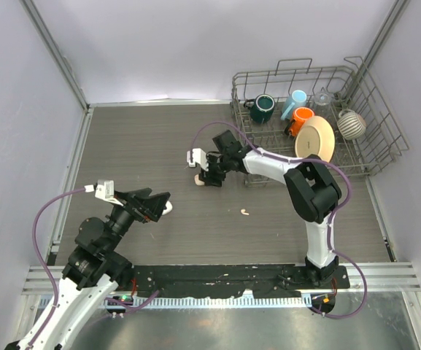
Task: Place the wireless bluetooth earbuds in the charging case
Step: Pick up the charging case at the center of the board.
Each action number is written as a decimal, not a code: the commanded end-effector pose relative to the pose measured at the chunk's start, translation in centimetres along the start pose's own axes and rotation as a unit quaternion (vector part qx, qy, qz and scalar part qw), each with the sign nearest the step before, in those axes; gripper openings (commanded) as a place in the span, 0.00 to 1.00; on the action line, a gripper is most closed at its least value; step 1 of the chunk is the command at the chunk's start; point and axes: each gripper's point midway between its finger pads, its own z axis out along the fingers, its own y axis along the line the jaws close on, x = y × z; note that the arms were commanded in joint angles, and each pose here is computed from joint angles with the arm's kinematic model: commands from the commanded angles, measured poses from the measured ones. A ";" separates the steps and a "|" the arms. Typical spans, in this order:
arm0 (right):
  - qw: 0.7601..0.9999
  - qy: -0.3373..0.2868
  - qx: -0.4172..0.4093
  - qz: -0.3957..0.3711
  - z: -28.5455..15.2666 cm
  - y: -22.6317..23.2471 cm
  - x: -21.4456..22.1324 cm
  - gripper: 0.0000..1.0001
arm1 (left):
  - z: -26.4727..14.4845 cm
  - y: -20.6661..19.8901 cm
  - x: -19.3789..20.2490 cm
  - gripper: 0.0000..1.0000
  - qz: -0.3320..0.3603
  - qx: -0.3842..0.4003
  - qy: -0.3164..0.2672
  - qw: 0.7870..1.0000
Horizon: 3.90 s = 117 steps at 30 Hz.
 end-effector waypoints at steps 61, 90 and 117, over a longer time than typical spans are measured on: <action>0.982 -0.150 0.114 -0.018 -9.1 0.3 -8.8 0.01 | 0.2 1.4 -0.1 1.00 0.000 -0.067 0.032 0.997; 0.956 -0.219 0.148 -0.124 -18.2 12.6 -17.4 0.01 | 3.4 -8.7 2.3 0.83 -0.067 0.164 0.174 0.969; 0.950 -0.233 0.158 -0.138 -18.4 12.6 -18.4 0.01 | 4.9 -9.5 6.5 0.00 -0.063 0.193 0.240 0.949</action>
